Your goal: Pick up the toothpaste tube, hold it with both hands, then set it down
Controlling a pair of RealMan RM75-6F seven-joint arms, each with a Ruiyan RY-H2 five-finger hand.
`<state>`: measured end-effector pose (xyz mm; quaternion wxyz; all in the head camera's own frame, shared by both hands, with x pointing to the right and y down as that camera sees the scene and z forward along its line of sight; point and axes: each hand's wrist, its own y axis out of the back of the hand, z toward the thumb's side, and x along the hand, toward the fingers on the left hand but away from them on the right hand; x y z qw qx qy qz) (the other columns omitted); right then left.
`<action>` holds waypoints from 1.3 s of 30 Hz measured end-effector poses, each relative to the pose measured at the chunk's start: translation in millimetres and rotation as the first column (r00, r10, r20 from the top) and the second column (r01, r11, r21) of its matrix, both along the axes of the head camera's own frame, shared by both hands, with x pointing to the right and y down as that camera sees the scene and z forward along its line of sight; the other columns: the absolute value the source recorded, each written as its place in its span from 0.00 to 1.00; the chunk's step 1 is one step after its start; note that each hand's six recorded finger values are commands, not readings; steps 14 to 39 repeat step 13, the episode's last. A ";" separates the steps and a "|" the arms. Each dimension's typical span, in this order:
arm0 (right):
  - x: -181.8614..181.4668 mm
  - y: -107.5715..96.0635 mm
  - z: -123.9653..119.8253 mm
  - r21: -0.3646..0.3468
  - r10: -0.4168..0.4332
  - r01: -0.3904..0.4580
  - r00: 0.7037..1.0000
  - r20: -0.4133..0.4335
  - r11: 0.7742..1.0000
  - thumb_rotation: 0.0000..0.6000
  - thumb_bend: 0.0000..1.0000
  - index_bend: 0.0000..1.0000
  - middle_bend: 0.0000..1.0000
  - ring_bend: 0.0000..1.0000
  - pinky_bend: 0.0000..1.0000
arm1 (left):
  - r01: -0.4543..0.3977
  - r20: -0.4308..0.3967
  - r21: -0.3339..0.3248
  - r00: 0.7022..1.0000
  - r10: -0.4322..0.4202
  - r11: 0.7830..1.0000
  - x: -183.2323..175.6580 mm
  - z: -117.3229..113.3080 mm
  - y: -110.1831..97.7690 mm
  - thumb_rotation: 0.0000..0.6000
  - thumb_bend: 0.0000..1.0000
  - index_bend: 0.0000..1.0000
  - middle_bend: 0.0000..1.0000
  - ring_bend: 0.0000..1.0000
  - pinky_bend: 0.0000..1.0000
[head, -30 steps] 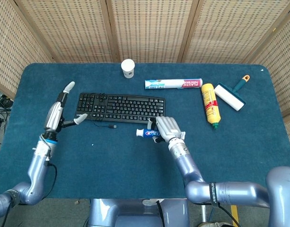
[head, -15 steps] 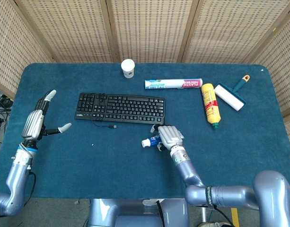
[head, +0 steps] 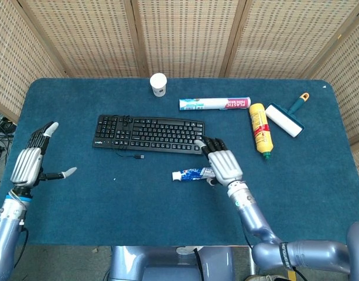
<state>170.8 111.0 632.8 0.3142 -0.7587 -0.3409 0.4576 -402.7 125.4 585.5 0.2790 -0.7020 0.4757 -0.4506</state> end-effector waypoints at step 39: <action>150.9 62.0 -54.4 0.313 0.027 0.036 0.980 -0.196 0.949 1.00 0.00 0.00 0.00 0.00 0.00 | -0.013 0.224 -0.029 0.974 0.019 1.000 -42.2 -32.8 83.1 1.00 0.00 0.00 0.00 0.00 0.00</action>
